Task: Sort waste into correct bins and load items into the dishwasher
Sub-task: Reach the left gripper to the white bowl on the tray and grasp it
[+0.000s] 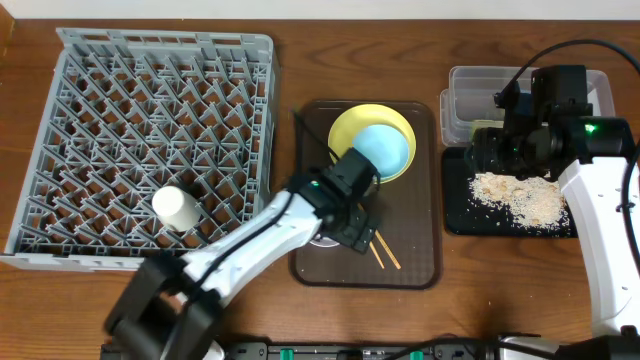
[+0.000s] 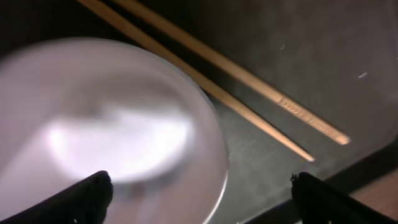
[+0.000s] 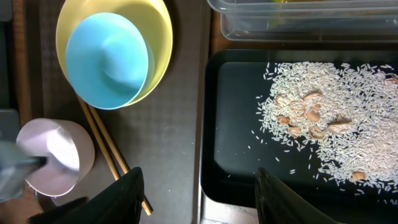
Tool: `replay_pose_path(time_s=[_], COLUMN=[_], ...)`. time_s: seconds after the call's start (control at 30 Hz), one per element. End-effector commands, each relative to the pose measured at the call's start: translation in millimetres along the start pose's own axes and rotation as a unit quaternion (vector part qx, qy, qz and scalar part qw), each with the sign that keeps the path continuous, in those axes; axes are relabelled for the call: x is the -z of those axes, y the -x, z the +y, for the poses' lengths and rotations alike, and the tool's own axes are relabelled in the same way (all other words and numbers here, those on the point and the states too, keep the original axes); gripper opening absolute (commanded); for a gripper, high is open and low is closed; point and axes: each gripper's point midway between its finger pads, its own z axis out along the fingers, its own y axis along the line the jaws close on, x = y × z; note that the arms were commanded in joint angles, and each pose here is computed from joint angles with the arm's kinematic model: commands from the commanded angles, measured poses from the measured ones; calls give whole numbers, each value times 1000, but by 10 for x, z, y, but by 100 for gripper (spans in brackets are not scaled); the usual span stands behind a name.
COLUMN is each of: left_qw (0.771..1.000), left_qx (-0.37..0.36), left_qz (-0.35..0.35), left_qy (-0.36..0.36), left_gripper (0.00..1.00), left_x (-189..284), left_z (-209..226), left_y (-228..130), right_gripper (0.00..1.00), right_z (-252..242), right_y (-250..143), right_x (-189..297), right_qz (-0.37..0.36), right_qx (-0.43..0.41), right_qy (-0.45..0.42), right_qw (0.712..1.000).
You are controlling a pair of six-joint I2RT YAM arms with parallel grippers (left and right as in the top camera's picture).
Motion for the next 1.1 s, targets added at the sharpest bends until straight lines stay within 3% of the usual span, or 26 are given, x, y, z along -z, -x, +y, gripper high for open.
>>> replay_pose_path(time_s=[0.0,0.07,0.17,0.3,0.43,0.73,1.07], left_qw=[999,999,998,998,998,1000,990], left_qx=[-8,-7,-7,-8,-9,-13,-1], left_qz=[34,47,52,44,38,-4,-141], left_qy=[11,17,38,43,41,29,-2], left_gripper=[86,80,64,28,10,7,7], left_x=[-234,-316,-379,-387,-388,-154,750], left_z=[-5,19,102,114,105,9,-16], left_y=[-76,-116,-132,-92,-64,154,536], right_gripper=[55,55,55,55,55,54,53], right_z=[6,6,5,5,4,4,3], right_y=[55,55,53,48,39,37,38], right_x=[81,81,81,81,81,81,81], right_qz=[-14,-14,-14,-13,-11,-10,-11], right_qx=[6,6,5,5,5,5,5], right_qy=[-1,-1,-1,-1,-1,-1,-1], right_qw=[1000,1000,1000,1000,1000,1000,1000])
